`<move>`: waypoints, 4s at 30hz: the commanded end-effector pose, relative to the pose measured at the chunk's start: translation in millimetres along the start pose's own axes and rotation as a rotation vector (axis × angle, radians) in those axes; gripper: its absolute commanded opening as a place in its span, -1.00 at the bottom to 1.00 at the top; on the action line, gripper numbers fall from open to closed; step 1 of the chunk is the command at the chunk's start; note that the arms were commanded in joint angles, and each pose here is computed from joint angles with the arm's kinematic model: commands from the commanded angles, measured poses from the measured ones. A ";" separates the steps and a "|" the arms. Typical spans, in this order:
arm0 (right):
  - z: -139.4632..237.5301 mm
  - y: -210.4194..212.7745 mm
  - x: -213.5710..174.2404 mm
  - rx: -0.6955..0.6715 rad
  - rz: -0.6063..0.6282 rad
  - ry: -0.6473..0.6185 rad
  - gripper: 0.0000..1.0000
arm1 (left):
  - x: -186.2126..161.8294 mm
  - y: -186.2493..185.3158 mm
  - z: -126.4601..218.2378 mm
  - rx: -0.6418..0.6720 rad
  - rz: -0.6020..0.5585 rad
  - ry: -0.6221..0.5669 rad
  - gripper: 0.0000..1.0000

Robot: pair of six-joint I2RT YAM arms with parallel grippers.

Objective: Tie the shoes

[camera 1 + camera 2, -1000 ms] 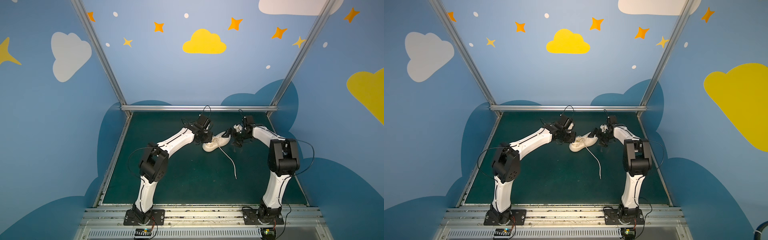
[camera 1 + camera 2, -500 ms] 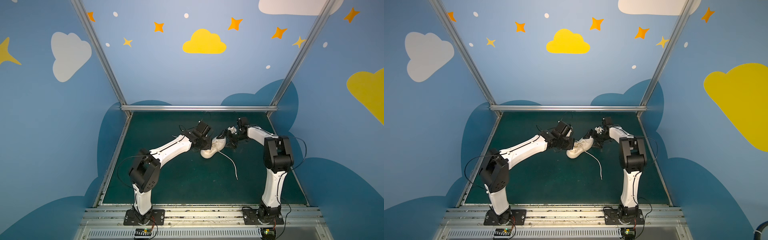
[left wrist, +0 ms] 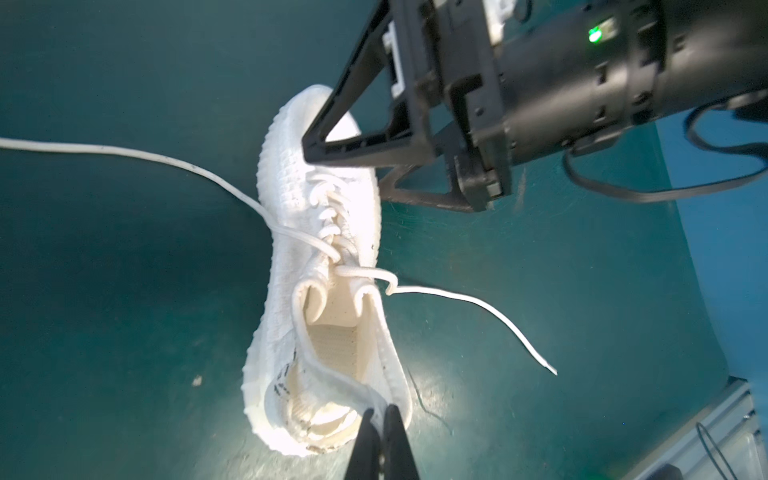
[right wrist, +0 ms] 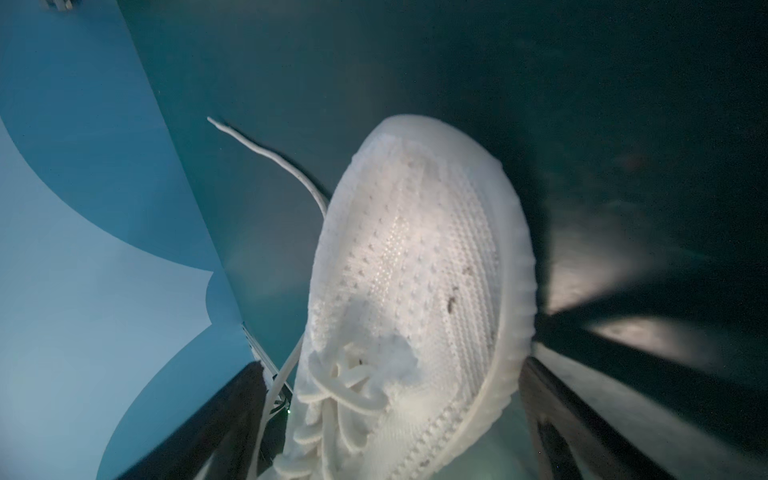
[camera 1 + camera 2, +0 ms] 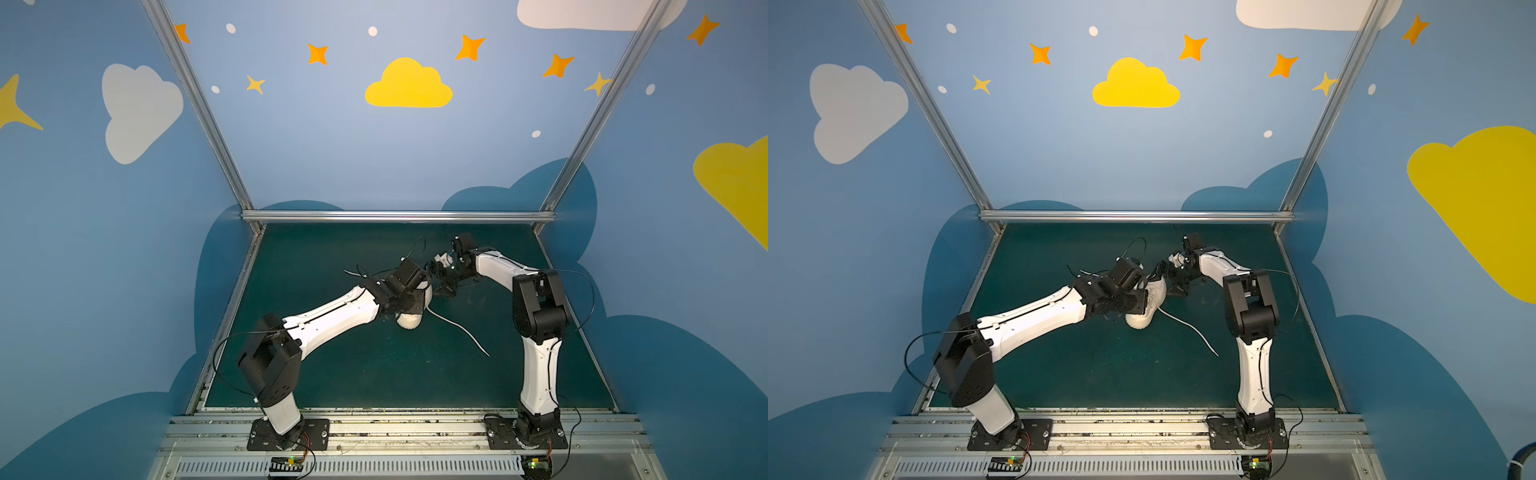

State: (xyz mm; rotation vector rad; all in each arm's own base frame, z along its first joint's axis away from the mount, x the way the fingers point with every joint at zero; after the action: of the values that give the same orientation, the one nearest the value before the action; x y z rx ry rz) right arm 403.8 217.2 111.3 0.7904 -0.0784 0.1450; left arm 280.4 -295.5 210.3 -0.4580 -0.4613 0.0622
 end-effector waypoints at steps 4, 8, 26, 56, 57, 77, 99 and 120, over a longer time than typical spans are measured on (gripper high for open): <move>-26.6 16.1 -6.3 0.054 0.047 0.104 0.89 | -21.0 5.9 4.3 -0.024 0.120 -0.003 -0.93; -32.3 25.3 -7.2 0.073 0.065 0.110 0.88 | -30.9 5.6 1.5 -0.042 0.141 0.005 -0.93; -28.6 34.4 -1.1 0.075 0.093 0.108 0.88 | -38.3 12.2 8.8 -0.005 0.135 -0.006 -0.93; 105.6 -10.0 -78.4 -0.393 -0.371 -0.130 0.88 | 25.7 140.7 50.2 0.114 0.357 -0.137 0.06; 107.9 -11.5 -85.6 -0.421 -0.409 -0.129 0.87 | 30.5 145.7 47.4 0.118 0.371 -0.142 0.06; 120.0 -35.2 -165.9 -0.539 -0.911 -0.321 0.67 | 126.7 194.7 -39.6 0.267 0.612 -0.093 -0.09; 91.5 -50.0 -152.7 -0.585 -0.892 -0.260 0.74 | 157.0 215.4 -103.0 0.431 0.728 -0.134 -0.21; 90.7 -52.1 -153.3 -0.614 -0.930 -0.292 0.62 | 149.8 214.2 -130.6 0.502 0.652 -0.066 -0.72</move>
State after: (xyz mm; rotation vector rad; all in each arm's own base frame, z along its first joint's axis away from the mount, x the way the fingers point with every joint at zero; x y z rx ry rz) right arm 257.2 101.4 111.5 0.1748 0.0043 -0.8308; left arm 490.2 -132.1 87.7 -0.1466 -0.3823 0.8370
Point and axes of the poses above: each gripper's point midway between its finger pads, its own z axis back along the fingers, its own y axis along the line the jaws close on, x = y × z, the point moved 7 cm from there along z, back along the fingers, and after that the axes turned 12 degrees about z, right-handed, at the moved point
